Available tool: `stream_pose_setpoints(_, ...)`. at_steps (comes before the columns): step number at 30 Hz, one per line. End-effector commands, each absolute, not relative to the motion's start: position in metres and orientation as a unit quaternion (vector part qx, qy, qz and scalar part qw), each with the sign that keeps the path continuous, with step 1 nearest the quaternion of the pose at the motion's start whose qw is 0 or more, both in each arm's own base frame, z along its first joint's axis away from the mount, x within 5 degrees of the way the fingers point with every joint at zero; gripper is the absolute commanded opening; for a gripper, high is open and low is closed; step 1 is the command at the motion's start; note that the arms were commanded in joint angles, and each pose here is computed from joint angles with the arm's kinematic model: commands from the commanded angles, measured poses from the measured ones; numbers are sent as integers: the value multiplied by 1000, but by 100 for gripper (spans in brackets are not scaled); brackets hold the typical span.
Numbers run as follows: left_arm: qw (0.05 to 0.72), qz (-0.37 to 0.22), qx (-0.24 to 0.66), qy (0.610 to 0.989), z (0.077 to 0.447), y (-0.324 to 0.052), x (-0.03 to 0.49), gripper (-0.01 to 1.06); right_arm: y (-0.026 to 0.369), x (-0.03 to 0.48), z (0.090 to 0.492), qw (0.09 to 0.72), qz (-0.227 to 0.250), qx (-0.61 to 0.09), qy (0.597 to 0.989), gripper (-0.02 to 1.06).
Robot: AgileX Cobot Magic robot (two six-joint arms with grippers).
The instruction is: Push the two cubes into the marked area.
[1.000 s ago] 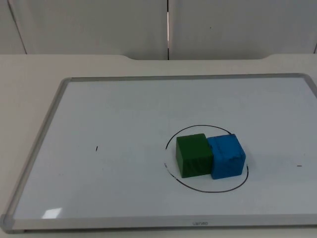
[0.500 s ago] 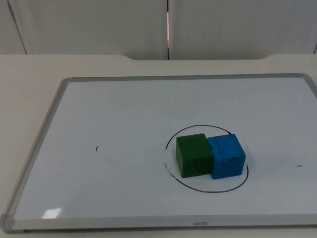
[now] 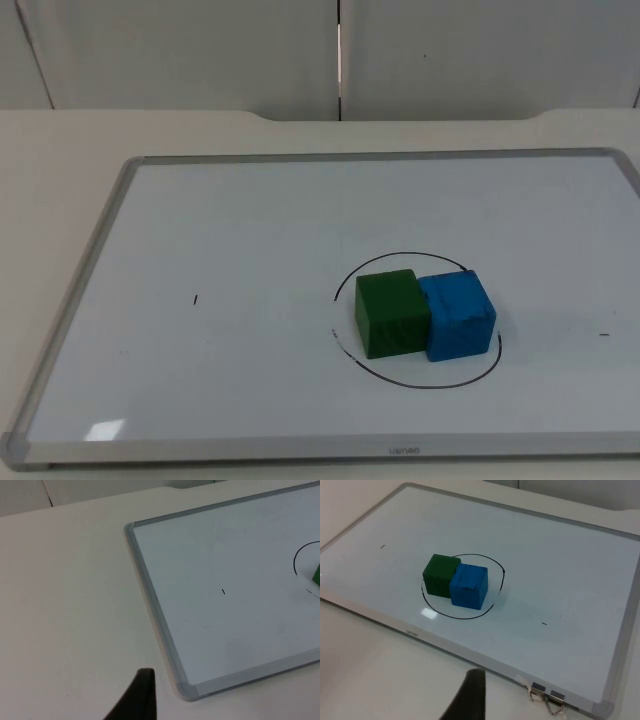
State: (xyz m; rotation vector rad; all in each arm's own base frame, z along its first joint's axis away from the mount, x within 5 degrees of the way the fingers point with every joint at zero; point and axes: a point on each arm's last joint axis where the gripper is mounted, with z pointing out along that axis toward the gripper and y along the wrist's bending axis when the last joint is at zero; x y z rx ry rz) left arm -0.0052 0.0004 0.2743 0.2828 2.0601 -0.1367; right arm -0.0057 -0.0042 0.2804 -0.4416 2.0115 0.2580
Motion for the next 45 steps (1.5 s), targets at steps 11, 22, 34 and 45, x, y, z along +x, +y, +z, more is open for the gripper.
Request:
stream_pose_setpoints(11, 509, -59, 120, 850, 274, 0, -5, 105, -5, -6, 280, 510, 105, -187, 833, 105)
stream_pose_setpoints(22, 509, -59, 120, 850, 274, 0, -5, 105, -5, -6, 280, 510, 105, -187, 833, 105)
stream_pose_setpoints(34, 509, -59, 120, 850, 274, 0, -5, 105, -4, -6, 280, 511, 106, -187, 833, 105)
stream_pose_setpoints(45, 509, -58, 118, 850, 274, 0, -5, 105, -4, -6, 280, 511, 105, -186, 833, 105)
